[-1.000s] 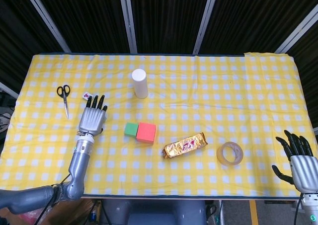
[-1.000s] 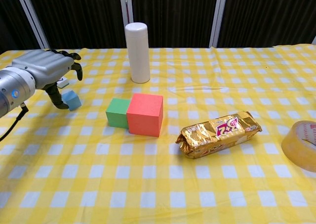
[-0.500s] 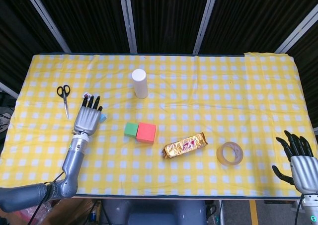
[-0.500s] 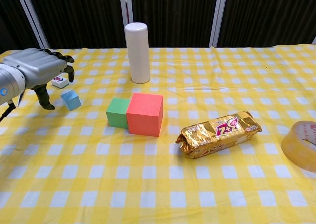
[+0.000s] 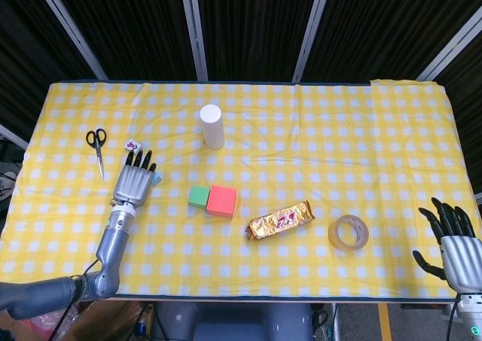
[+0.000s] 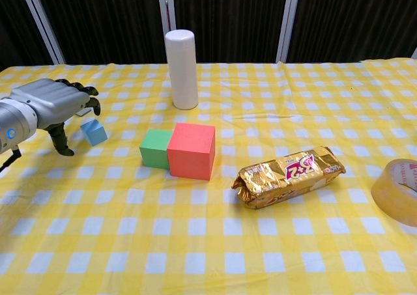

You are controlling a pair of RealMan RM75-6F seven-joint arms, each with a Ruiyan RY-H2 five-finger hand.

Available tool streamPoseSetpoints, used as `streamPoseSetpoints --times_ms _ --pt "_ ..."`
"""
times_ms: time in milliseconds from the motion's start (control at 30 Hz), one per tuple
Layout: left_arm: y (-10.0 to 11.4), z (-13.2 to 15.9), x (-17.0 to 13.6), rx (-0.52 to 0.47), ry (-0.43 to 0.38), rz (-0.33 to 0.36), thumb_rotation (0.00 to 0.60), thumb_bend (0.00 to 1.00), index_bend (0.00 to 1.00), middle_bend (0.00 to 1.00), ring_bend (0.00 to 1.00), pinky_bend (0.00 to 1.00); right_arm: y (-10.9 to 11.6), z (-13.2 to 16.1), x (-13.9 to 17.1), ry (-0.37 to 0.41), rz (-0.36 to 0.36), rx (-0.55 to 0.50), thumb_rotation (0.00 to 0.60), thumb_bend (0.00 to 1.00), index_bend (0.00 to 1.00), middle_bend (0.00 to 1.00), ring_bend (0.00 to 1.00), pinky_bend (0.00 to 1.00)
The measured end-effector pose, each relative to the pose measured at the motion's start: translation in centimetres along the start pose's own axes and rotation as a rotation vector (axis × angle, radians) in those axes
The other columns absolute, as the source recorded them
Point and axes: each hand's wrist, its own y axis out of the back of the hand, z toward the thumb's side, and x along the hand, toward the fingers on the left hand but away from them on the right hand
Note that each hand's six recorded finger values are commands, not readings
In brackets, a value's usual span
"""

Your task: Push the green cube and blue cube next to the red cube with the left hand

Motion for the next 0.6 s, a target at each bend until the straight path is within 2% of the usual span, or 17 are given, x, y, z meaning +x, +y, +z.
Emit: streamPoseSetpoints --times_ms 233,600 --pt "-0.84 -0.08 0.09 0.006 0.007 -0.024 0.6 0.18 0.21 0.0 0.0 0.0 0.0 -0.01 -0.02 -0.001 0.0 0.0 0.6 0.32 0.16 0.0 0.0 0.0" --pt "-0.97 0.02 0.03 0.013 0.009 -0.029 0.6 0.18 0.22 0.0 0.0 0.0 0.0 0.05 0.01 0.003 0.001 -0.002 0.6 0.32 0.16 0.0 0.0 0.0"
